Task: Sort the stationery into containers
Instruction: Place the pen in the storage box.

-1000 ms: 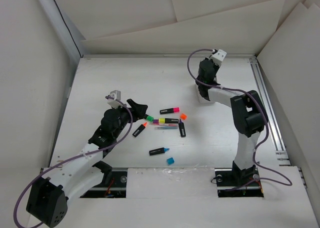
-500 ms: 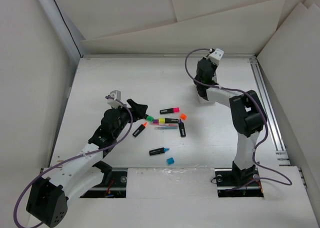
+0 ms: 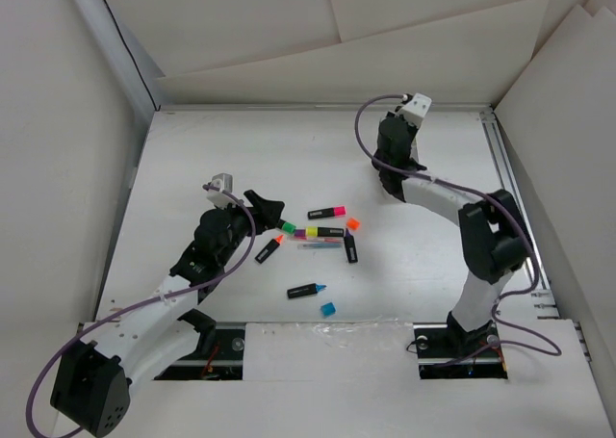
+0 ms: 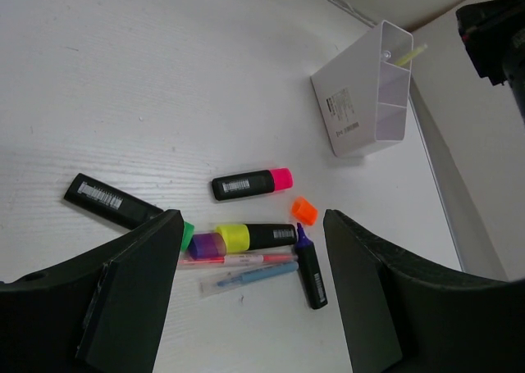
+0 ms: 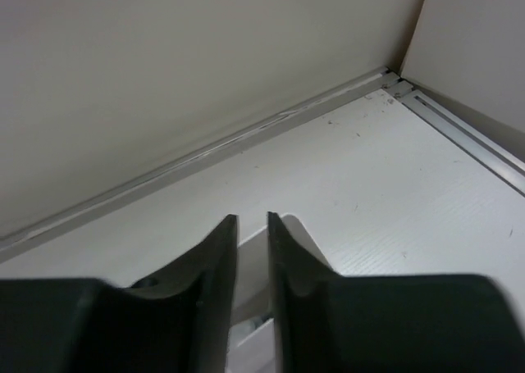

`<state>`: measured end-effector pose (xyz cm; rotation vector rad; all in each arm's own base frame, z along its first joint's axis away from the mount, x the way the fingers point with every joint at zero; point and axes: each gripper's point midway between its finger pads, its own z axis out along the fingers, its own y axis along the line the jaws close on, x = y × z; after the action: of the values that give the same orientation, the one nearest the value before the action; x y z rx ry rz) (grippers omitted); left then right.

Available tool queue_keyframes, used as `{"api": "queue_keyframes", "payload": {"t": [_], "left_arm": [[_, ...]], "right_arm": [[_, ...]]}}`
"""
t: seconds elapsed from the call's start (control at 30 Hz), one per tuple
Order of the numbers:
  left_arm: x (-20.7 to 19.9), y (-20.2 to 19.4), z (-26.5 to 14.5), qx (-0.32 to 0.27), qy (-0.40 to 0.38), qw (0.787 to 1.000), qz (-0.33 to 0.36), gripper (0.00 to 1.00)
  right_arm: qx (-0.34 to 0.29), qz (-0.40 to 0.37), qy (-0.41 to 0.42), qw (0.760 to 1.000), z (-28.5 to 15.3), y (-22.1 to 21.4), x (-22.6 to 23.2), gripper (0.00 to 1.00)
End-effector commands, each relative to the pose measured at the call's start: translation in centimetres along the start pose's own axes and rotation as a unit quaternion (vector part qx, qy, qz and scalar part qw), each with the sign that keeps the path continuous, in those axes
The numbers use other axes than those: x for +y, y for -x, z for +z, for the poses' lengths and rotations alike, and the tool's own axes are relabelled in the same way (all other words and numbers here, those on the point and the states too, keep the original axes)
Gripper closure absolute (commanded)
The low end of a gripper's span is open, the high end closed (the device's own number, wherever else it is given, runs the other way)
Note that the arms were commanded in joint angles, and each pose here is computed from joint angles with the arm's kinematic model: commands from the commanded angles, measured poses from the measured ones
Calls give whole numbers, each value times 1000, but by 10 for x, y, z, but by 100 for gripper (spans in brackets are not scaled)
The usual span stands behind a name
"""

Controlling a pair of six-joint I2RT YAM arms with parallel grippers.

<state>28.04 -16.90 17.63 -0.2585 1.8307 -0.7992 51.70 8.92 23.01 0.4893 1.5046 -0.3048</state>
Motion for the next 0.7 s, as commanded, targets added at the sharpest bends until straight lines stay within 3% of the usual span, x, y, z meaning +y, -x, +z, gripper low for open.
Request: {"api": "queue_keyframes", "payload": {"t": [0.0,0.1,0.17,0.2,0.27,0.3,0.37,0.43,0.47,0.53,0.6,0.67], "left_arm": [[-14,19,-2,-30,-22,999,-4,34],[-13,20,-2,-33,-18,999,-4,34],[-13,21,-3,-33,-18,999,-4,34],[-13,21,-3,-33,-18,999,-4,34],[-12,22,-3,-36,-14,999,-4,34],[-12,22,-5,-36,-14,999,-4,34],[-13,24,-6,-40,-17,999,-5,34],[-14,28,-7,-47,-17,999,-5,34],[-11,26,-7,-45,-9,999,-5,34],[-8,26,-9,-44,-3,999,-5,34],[-9,31,-11,-54,-3,999,-6,34],[-10,40,-15,-75,-1,997,-8,34]], "right_arm": [[8,35,80,996,-44,45,26,81],[112,15,227,967,-98,10,68,100],[147,30,301,942,-136,4,84,100],[172,31,367,914,-170,-5,101,100],[216,2,422,881,-207,-31,101,100],[245,-14,483,841,-240,-41,111,100],[286,-63,506,811,-269,-64,105,99],[305,-103,514,795,-300,-79,102,94],[320,-124,511,788,-310,-88,94,84],[333,-147,518,774,-330,-99,88,73],[339,-152,510,776,-333,-107,76,58],[352,-152,514,767,-338,-116,71,51]]}}
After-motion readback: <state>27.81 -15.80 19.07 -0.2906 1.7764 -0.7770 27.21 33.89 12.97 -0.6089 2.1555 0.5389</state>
